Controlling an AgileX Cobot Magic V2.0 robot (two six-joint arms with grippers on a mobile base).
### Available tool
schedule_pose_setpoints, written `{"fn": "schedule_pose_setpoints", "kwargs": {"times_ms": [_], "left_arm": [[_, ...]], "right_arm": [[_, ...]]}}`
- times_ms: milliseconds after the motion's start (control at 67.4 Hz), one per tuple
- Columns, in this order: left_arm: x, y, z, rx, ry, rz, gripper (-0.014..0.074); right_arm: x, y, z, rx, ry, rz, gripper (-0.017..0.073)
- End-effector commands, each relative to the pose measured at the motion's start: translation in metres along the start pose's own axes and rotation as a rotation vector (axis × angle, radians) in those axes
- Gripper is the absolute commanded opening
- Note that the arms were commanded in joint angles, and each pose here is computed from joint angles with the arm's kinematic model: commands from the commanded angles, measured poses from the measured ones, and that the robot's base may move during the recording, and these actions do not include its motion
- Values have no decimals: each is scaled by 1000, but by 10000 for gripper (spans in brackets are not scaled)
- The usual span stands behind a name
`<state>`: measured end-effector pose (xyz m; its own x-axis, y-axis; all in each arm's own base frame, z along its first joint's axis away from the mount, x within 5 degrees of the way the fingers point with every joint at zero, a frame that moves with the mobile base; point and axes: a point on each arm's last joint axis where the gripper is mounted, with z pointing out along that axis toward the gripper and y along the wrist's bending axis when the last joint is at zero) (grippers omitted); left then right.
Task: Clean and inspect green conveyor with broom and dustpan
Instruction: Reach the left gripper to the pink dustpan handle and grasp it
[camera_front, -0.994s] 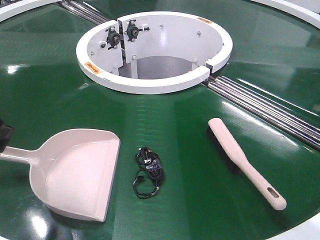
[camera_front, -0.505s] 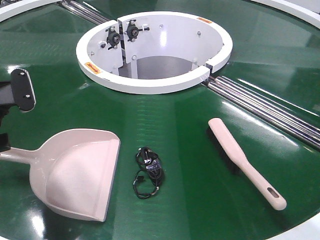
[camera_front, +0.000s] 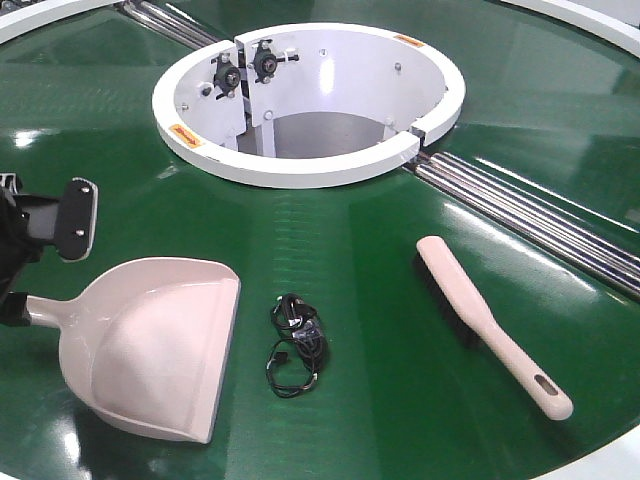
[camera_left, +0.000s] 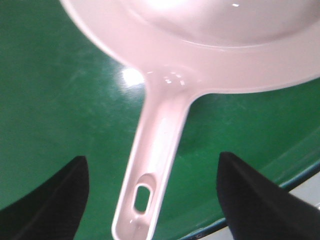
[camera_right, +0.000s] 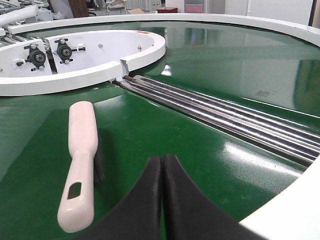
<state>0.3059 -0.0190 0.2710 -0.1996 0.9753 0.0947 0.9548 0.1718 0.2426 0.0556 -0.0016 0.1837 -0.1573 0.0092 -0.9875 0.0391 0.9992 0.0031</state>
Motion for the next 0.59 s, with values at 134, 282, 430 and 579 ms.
{"fn": "schedule_pose_setpoints", "kwargs": {"times_ms": [134, 282, 430, 579], "left_arm": [[-5, 11, -7, -87, -31, 62, 513], [-8, 13, 5, -53, -22, 99, 513], [-10, 15, 19, -11, -5, 110, 513], [-12, 18, 32, 8, 15, 126, 511]], "right_arm": [[-4, -1, -1, 9, -83, -12, -9], [-4, -1, -1, 9, -83, -12, -9], [-4, -1, -1, 9, -83, -12, -9], [-4, -1, -1, 9, -82, -12, -9]]}}
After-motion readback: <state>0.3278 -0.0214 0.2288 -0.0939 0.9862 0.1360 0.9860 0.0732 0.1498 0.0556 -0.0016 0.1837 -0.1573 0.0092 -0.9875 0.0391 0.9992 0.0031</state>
